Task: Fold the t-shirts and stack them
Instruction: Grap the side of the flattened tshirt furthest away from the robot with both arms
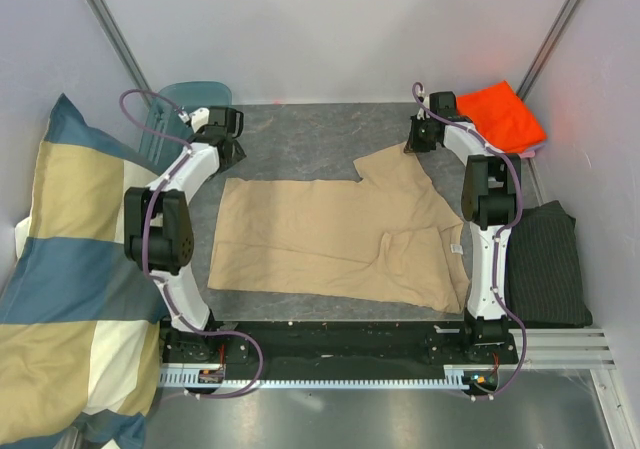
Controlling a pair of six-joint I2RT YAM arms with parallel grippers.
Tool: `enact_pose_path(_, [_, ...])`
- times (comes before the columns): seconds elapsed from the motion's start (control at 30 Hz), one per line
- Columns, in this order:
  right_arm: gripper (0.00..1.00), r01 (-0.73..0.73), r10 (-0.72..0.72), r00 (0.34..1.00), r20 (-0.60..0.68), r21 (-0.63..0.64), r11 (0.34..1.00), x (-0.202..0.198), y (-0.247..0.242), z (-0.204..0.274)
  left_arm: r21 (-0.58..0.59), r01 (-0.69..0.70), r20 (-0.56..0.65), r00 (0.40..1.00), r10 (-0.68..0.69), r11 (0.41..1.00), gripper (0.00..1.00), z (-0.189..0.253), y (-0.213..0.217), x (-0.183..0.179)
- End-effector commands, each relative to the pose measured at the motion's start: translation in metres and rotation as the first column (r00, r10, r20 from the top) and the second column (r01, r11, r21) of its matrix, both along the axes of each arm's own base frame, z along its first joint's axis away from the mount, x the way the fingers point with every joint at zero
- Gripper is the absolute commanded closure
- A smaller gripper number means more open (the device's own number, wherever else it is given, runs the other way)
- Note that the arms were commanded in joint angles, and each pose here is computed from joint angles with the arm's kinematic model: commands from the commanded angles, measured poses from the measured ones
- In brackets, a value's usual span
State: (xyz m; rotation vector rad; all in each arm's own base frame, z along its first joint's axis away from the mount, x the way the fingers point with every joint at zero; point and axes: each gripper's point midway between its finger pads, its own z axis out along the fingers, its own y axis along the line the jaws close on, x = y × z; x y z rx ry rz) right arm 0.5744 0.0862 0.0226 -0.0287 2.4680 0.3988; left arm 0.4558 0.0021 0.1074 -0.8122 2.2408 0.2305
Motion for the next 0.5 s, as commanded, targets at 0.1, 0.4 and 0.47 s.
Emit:
enact_pose_path(0.1, [1.00, -0.028, 0.029, 0.980, -0.196, 0.011, 1.000, -0.042, 0.013, -0.053, 0.076, 0.098, -0.163, 0.983, -0.085, 0.992, 0.25, -0.038, 0.005, 0.012])
enact_pose_path(0.4, [1.00, -0.026, 0.027, 0.981, -0.194, 0.011, 1.000, -0.042, 0.013, -0.050, 0.127, 0.084, -0.242, 0.969, -0.052, 0.988, 0.27, -0.062, 0.016, 0.006])
enact_pose_path(0.47, [1.00, -0.028, 0.030, 0.981, -0.193, 0.010, 1.000, -0.043, 0.012, -0.050, 0.128, 0.085, -0.249, 0.967, -0.051, 0.988, 0.28, -0.066, 0.015, 0.007])
